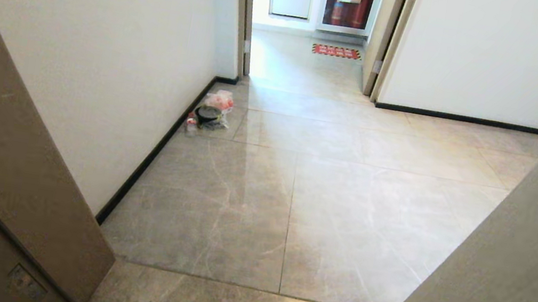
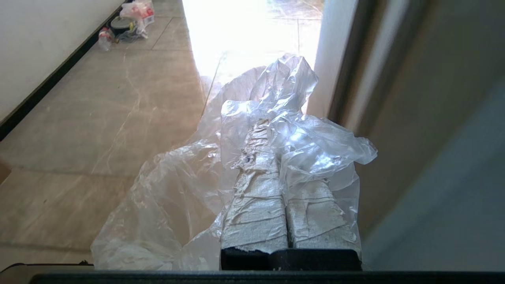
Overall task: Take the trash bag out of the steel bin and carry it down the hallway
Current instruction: Put the trash bag at the door
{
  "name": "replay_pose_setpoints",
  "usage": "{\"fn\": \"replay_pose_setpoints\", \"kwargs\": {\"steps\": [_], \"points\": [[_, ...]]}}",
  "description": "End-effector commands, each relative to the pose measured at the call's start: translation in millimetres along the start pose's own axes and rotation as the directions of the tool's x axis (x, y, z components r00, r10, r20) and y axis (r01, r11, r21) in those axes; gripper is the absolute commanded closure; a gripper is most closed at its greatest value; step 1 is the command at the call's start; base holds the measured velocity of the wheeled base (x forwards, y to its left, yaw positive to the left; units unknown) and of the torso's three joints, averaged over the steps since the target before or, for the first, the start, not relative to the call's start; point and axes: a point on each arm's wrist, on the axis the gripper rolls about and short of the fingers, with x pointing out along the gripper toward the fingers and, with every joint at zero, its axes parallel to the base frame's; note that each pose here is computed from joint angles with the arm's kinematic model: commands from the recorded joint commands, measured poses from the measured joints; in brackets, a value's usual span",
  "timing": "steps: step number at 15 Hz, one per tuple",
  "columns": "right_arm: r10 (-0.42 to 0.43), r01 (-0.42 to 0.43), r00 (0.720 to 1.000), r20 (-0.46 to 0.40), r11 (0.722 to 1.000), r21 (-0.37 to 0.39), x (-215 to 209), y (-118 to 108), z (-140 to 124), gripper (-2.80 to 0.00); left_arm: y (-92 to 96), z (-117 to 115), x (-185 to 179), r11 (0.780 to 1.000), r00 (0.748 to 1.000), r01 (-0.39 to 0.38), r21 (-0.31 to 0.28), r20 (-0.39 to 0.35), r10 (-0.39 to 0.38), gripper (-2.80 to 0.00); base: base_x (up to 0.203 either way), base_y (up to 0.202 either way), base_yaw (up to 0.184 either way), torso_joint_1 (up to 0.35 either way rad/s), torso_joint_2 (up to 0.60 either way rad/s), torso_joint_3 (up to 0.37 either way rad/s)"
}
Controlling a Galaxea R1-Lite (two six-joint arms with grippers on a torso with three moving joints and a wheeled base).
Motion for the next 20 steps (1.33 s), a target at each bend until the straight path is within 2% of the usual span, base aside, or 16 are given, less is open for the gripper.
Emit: {"fn": "replay_pose_setpoints", "kwargs": {"steps": [1,20], "points": [[0.001,-0.001,1.0,-0.003,1.0,-0.001,0.2,0.0,-0.4,0.0,0.0,-0.4,0.1,1.0,1.0,0.0,-0.001,-0.002,0.0,0.0,0.191,0.0,0.001,0.0,0.0,0.005],[0.001,-0.001,1.0,-0.003,1.0,-0.001,0.2,0.0,-0.4,0.0,0.0,-0.4,0.1,1.0,1.0,0.0,-0.001,-0.002,0.0,0.0,0.191,0.0,0.001,0.002,0.0,0.002]]}}
